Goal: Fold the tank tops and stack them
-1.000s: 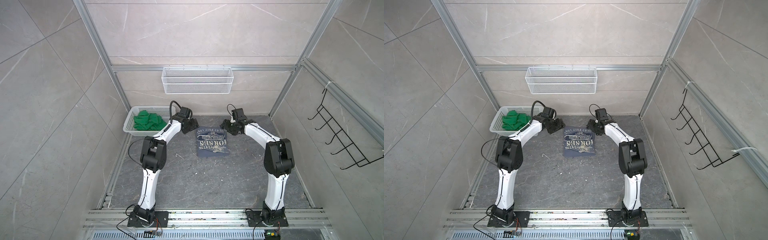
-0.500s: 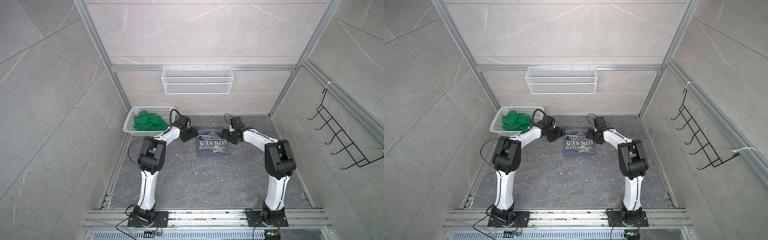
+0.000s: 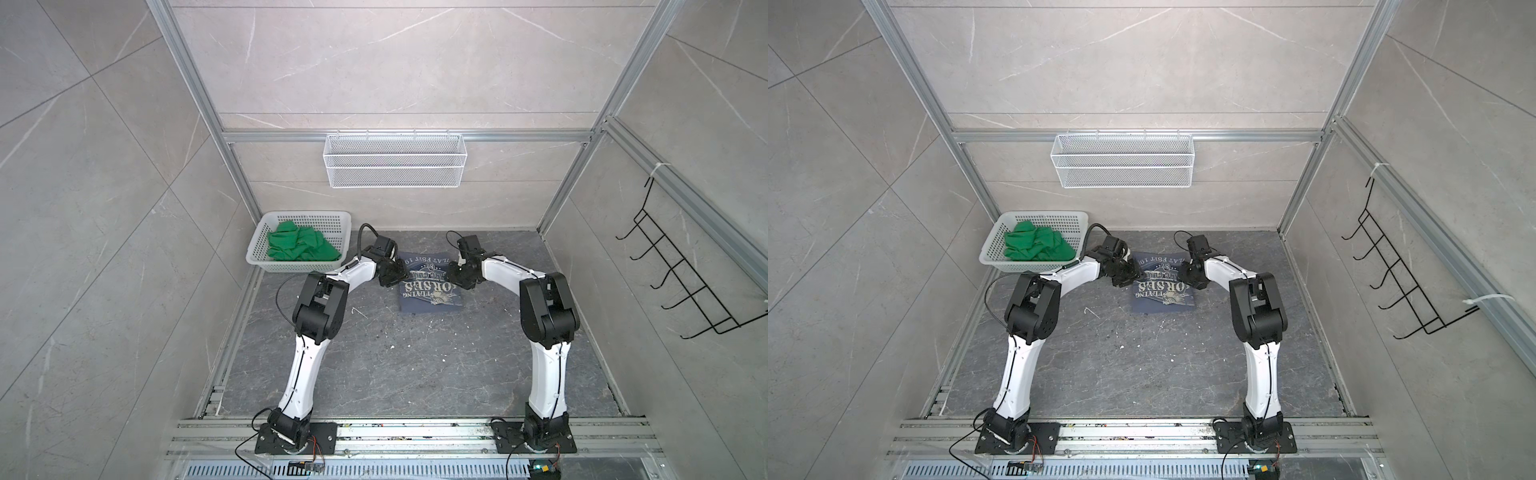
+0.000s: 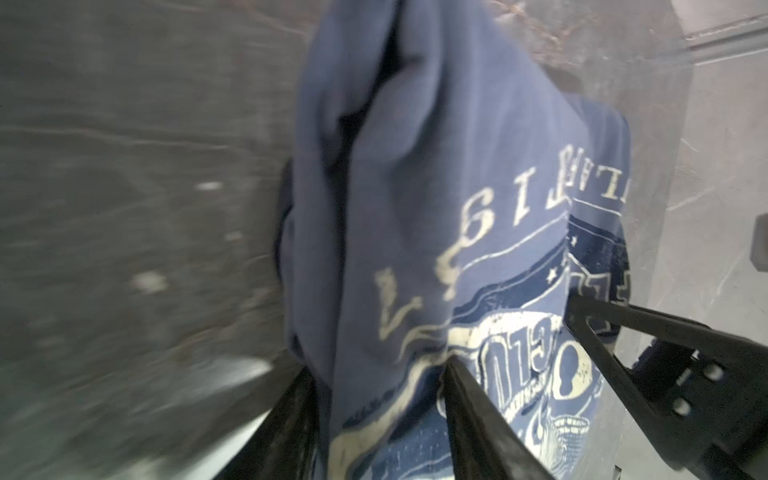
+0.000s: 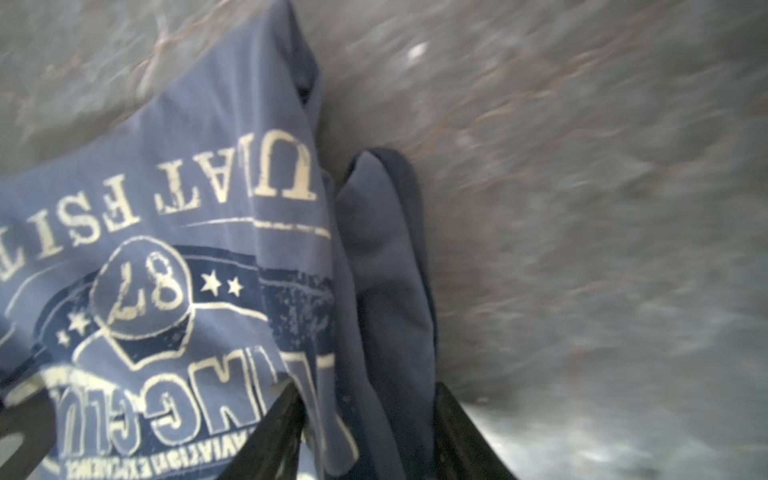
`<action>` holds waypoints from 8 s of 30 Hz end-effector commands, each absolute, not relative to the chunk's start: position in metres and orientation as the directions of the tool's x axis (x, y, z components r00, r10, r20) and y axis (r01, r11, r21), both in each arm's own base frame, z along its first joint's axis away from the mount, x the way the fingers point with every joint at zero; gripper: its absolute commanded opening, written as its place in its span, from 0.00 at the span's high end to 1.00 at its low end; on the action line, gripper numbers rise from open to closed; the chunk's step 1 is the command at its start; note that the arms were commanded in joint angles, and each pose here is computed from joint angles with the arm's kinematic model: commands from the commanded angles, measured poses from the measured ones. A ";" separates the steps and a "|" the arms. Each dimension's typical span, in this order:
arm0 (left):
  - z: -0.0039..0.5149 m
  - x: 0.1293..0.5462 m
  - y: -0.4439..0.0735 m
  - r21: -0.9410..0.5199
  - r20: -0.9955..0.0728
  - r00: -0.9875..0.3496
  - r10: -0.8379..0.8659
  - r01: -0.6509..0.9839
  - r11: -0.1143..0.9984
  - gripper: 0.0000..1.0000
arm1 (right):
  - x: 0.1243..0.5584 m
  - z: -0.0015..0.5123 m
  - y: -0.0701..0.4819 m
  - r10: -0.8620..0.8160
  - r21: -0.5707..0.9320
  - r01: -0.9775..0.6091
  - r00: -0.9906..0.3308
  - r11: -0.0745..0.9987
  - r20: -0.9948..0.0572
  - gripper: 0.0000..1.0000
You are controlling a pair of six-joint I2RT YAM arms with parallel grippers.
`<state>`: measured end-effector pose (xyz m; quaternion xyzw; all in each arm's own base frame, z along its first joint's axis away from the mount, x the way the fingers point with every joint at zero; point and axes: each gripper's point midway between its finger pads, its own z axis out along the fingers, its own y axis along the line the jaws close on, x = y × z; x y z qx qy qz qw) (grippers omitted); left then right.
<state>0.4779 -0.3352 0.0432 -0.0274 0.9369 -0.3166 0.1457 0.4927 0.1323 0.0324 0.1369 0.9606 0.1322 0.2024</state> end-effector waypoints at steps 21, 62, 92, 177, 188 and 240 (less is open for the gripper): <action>0.168 0.427 -0.259 -0.414 -0.500 -0.850 -0.168 0.063 0.908 0.18 | 0.433 0.117 0.099 0.146 0.033 0.148 -0.864 0.988 -0.482 0.14; 0.164 0.346 -0.153 -0.310 -0.670 -0.707 -0.227 -0.011 0.951 0.09 | 0.507 0.024 -0.037 0.057 -0.365 0.151 -0.965 0.919 -0.257 0.09; 0.217 0.497 0.029 -0.372 -0.616 -0.536 -0.577 -0.448 0.813 0.14 | 0.358 0.187 0.127 0.151 0.271 -0.018 -0.794 0.962 -0.589 0.08; 0.163 0.335 -0.166 -0.447 -0.473 -0.827 -0.305 -0.073 0.892 0.28 | 0.252 0.154 0.109 0.279 0.348 0.085 -0.782 0.934 -0.557 0.02; 0.122 0.339 -0.173 -0.531 -0.422 -0.839 -0.343 -0.078 0.844 0.30 | 0.248 0.100 0.148 0.284 0.448 0.086 -0.874 0.890 -0.395 0.16; 0.122 0.318 -0.182 -0.583 -0.443 -0.854 -0.274 0.043 0.811 0.28 | 0.263 0.209 0.051 0.244 0.091 0.243 -0.729 0.966 -0.639 1.00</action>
